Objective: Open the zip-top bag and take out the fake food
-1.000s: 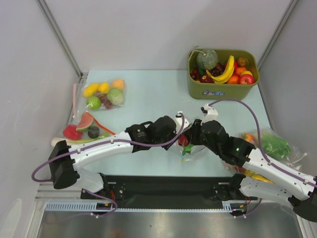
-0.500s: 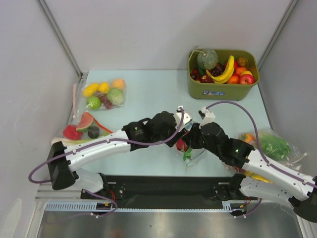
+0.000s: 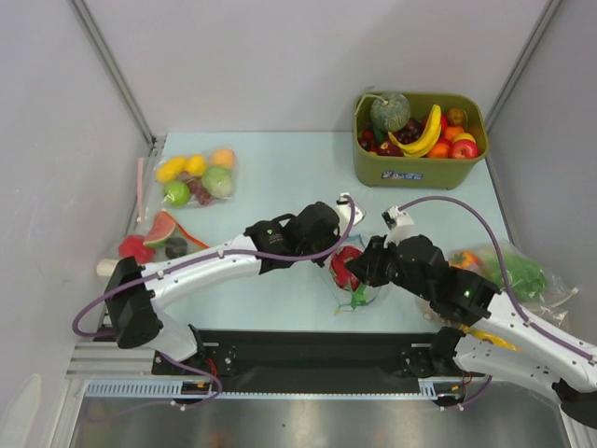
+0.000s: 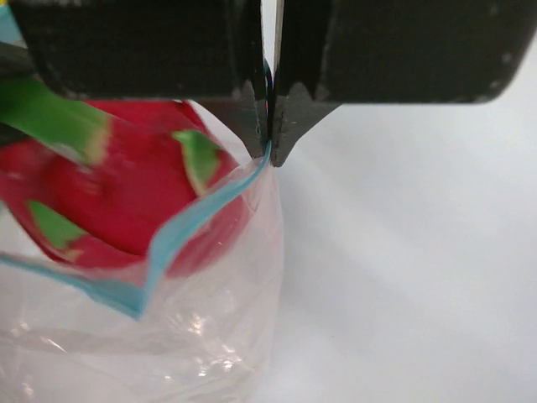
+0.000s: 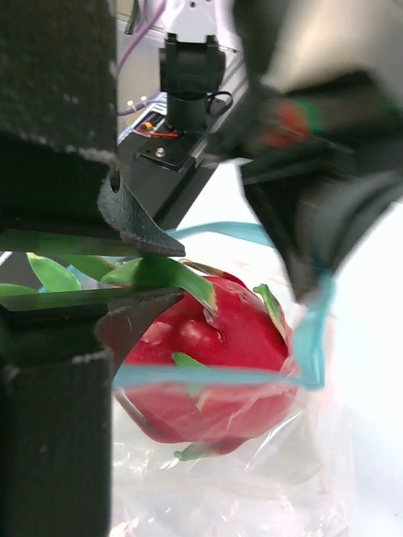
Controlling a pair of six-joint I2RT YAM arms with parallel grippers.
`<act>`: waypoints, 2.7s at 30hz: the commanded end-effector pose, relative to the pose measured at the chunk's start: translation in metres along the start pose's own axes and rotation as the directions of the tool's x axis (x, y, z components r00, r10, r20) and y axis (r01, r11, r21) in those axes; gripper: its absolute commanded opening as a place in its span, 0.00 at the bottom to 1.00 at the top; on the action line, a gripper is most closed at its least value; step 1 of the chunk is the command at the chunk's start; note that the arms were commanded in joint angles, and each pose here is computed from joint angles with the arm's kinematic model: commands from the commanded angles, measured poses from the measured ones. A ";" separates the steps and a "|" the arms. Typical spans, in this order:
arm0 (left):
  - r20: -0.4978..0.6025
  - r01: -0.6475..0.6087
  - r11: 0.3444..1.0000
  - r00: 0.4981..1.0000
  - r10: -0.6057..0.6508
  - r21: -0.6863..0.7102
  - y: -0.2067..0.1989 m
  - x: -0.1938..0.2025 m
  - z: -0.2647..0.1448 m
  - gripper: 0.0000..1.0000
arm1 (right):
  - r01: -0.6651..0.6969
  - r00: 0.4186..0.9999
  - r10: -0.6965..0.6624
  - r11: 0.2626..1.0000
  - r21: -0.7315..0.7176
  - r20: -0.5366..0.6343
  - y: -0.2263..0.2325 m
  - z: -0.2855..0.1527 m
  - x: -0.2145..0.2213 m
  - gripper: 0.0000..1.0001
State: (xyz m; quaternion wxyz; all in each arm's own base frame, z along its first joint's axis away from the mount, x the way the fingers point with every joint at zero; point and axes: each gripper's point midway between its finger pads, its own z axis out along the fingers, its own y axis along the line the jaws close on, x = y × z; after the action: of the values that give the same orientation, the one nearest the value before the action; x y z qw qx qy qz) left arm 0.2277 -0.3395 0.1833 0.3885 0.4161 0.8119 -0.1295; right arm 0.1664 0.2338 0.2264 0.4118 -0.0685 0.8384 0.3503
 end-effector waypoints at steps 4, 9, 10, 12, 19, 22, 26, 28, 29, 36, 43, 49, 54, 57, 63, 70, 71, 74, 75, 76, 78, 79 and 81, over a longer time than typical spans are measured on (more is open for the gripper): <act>0.030 0.084 0.996 0.996 -0.083 -0.033 0.025 -0.013 -0.001 0.05 | 0.042 0.995 -0.029 0.991 -0.130 0.101 0.031 -0.032 -0.034 0.00; 0.002 0.084 0.996 0.996 -0.084 -0.021 0.024 -0.004 0.007 0.04 | 0.043 0.986 -0.012 0.983 -0.178 0.169 0.039 -0.046 -0.048 0.00; -0.003 0.087 0.996 0.996 -0.087 -0.010 0.022 -0.003 0.008 0.03 | 0.046 0.983 -0.010 0.980 -0.193 0.185 0.042 -0.049 -0.052 0.00; -0.011 0.087 0.996 0.996 -0.087 0.003 0.019 0.000 0.011 0.02 | 0.052 0.978 -0.002 0.971 -0.232 0.210 0.050 -0.053 -0.058 0.00; -0.034 0.084 0.996 0.996 -0.083 0.025 0.014 0.006 0.017 0.02 | 0.066 0.974 0.015 0.936 -0.345 0.227 0.078 -0.056 -0.070 0.00; -0.040 0.094 0.995 0.995 -0.094 0.021 0.017 0.007 0.018 0.01 | 0.084 0.974 0.002 0.925 -0.370 0.227 0.088 -0.058 -0.075 0.00; -0.032 0.161 0.987 0.987 -0.160 0.027 0.034 0.005 0.018 0.00 | 0.114 0.968 -0.018 0.920 -0.374 0.250 0.096 -0.065 -0.087 0.00; -0.021 0.188 0.982 0.982 -0.188 0.031 0.041 0.004 0.017 0.00 | 0.130 0.962 -0.022 0.915 -0.383 0.273 0.100 -0.072 -0.095 0.00; -0.021 0.194 0.981 0.981 -0.193 0.028 0.043 0.004 0.017 0.00 | 0.137 0.959 -0.025 0.913 -0.385 0.282 0.102 -0.075 -0.098 0.00; -0.054 0.199 0.980 0.979 -0.199 0.006 0.050 0.012 0.021 0.00 | 0.168 0.920 -0.014 0.917 -0.362 0.392 0.104 -0.096 -0.127 0.00; 0.010 0.212 0.975 0.977 -0.211 -0.068 0.078 0.009 -0.005 0.00 | 0.244 0.828 -0.192 0.969 -0.031 0.527 0.065 -0.103 -0.184 0.00; 0.047 0.203 0.975 0.979 -0.199 -0.090 0.084 0.004 -0.020 0.00 | 0.238 0.814 -0.293 0.956 0.172 0.502 0.016 -0.070 -0.240 0.00; 0.067 0.204 0.976 0.978 -0.199 -0.076 0.083 -0.001 -0.028 0.00 | 0.134 0.826 -0.182 0.983 0.127 0.534 -0.060 -0.046 -0.297 0.00; 0.075 0.206 0.976 0.977 -0.200 -0.071 0.083 -0.002 -0.030 0.00 | 0.082 0.832 -0.134 0.989 0.120 0.539 -0.107 -0.029 -0.324 0.00; 0.068 0.201 0.978 0.978 -0.197 -0.058 0.080 -0.001 -0.029 0.00 | 0.090 0.810 -0.147 0.988 0.127 0.568 -0.153 -0.009 -0.367 0.00; 0.047 0.201 0.978 0.979 -0.199 -0.047 0.077 0.003 -0.024 0.00 | 0.125 0.762 -0.162 0.987 0.102 0.627 -0.182 0.007 -0.407 0.00; 0.047 0.200 0.979 0.979 -0.197 -0.045 0.077 0.002 -0.023 0.00 | 0.150 0.737 -0.174 0.984 0.093 0.653 -0.183 0.010 -0.416 0.00; 0.031 0.200 0.979 0.980 -0.199 -0.039 0.075 0.005 -0.019 0.00 | 0.169 0.705 -0.160 0.984 0.055 0.691 -0.189 0.019 -0.434 0.00; 0.028 0.200 0.979 0.980 -0.199 -0.030 0.073 0.005 -0.017 0.00 | 0.181 0.688 -0.151 0.983 0.035 0.710 -0.183 0.018 -0.445 0.00; 0.020 0.202 0.979 0.979 -0.202 -0.027 0.073 0.007 -0.016 0.00 | 0.196 0.667 -0.153 0.980 0.027 0.729 -0.184 0.020 -0.453 0.00; 0.007 0.203 0.979 0.979 -0.203 -0.014 0.070 0.010 -0.012 0.00 | 0.174 0.679 -0.122 0.985 0.003 0.724 -0.208 0.044 -0.456 0.00; -0.001 0.203 0.979 0.979 -0.203 -0.011 0.069 0.011 -0.010 0.00 | 0.187 0.661 -0.118 0.982 -0.010 0.741 -0.203 0.043 -0.469 0.00; -0.007 0.203 0.979 0.979 -0.203 -0.004 0.067 0.012 -0.008 0.00 | 0.148 0.674 -0.092 0.989 -0.011 0.733 -0.234 0.072 -0.470 0.00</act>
State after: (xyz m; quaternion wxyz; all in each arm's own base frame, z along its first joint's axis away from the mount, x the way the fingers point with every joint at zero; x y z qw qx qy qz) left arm 0.2728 -0.2826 0.1919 0.3803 0.3230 0.8524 -0.1561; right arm 0.5943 0.0238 0.3857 0.6839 0.0326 0.6470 0.3356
